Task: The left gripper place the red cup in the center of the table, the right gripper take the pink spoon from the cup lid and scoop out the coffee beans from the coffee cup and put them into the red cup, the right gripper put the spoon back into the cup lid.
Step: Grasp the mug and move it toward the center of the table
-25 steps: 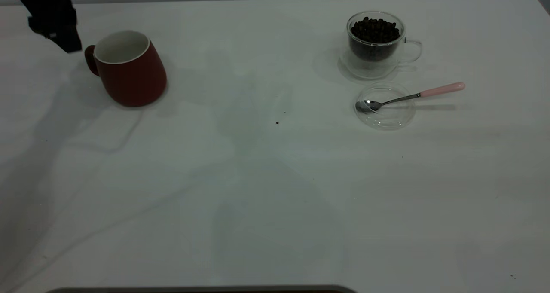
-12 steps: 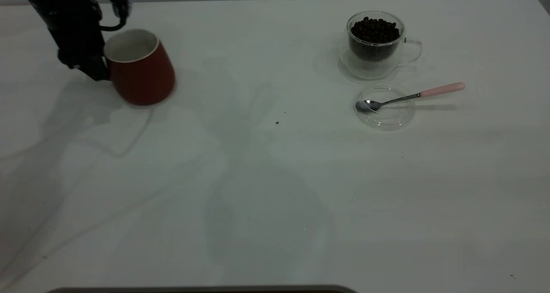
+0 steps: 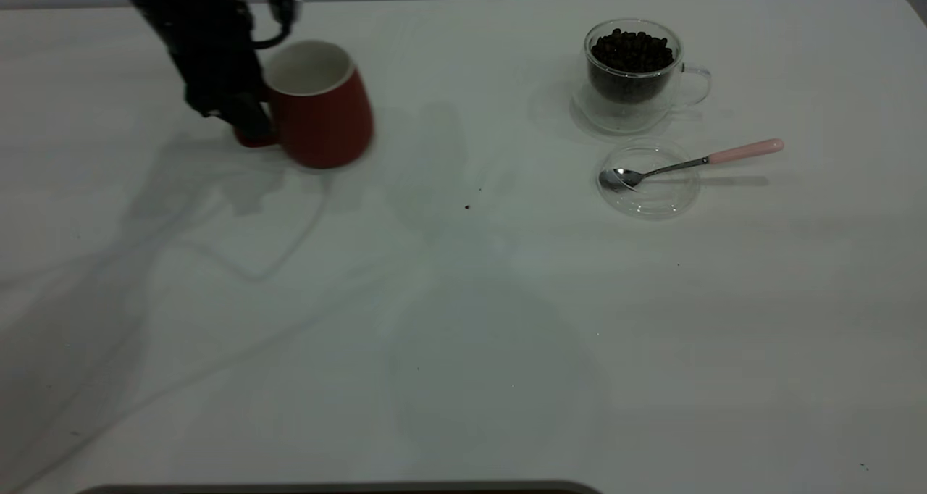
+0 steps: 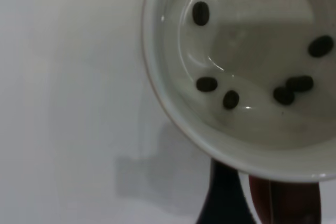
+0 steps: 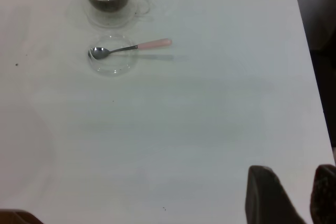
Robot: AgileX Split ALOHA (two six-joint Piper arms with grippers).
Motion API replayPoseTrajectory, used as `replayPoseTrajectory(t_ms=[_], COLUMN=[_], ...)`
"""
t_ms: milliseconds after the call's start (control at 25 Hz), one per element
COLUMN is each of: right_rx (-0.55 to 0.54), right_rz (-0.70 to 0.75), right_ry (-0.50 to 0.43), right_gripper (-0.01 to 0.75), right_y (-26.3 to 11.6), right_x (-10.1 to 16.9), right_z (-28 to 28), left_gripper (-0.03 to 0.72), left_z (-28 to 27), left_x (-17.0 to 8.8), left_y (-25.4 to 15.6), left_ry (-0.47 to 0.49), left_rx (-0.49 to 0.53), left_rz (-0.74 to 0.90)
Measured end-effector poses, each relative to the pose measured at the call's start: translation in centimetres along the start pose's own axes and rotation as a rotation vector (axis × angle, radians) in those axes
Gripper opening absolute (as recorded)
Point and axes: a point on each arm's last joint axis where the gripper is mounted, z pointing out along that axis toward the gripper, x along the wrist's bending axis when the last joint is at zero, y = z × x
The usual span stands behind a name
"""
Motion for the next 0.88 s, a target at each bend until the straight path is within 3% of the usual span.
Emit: replayPoseTrajectory(t_ms=[440, 720, 880], right_rx=[0.0, 0.0, 0.0], right_rz=[0.0, 0.0, 0.0], right_ry=[0.0, 0.0, 0.0], right_gripper=[0.239, 0.239, 0.239], right_y=[0.0, 0.0, 0.0], right_x=[0.0, 0.0, 0.0], right_z=[0.0, 0.0, 0.0], left_gripper=[0.586, 0.586, 0.586], left_z=[0.7, 0.0, -4.1], left_x=[-1.9, -1.7, -0.6], left_y=[4.7, 4.0, 3.6], left_ry=[-0.01, -0.031, 0.017], left_rx=[-0.049, -0.034, -0.005], left_rz=[0.061, 0.014, -0.073])
